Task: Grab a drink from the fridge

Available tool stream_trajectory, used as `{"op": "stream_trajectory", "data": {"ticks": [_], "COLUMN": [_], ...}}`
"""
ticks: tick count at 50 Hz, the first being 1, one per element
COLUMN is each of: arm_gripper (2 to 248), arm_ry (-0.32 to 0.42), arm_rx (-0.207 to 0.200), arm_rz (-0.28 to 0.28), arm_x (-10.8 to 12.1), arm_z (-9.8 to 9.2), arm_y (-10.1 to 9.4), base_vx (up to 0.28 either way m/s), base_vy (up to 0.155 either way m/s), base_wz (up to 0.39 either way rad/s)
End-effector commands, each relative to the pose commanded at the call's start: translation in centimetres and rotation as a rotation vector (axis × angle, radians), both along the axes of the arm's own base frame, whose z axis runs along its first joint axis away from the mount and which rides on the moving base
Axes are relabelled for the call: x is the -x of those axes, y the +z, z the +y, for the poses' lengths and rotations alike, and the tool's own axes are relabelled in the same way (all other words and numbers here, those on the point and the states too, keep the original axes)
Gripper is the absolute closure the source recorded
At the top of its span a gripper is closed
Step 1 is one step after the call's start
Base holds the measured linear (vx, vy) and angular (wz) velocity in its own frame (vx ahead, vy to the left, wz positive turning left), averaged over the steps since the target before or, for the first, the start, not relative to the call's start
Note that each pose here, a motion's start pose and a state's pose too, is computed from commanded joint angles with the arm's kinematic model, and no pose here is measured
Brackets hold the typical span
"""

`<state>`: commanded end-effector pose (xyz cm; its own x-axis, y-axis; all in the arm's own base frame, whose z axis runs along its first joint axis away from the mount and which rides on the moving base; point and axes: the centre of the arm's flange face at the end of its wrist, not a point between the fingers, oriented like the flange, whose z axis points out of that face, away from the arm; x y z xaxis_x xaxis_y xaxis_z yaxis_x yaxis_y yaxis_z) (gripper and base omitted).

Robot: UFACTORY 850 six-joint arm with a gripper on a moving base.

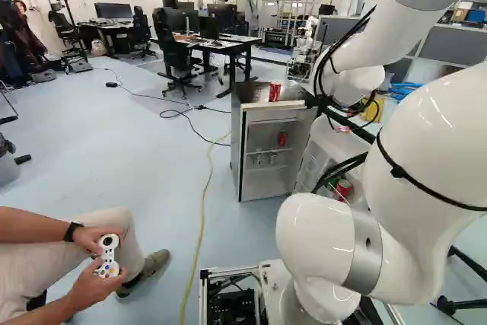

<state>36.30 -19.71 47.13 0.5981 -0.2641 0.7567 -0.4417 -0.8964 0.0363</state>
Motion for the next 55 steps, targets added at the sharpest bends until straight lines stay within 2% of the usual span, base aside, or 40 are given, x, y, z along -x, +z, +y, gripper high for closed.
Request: {"op": "stream_trajectory", "data": {"ticks": [55], "arm_gripper": [3], "arm_ry": [-0.136], "arm_rx": [-0.104], "arm_rz": [0.192], "arm_x": [3.1], "arm_z": [-4.2], "arm_y": [4.3], "base_vx": [0.0], "base_vy": [0.0], "base_wz": [0.0]}}
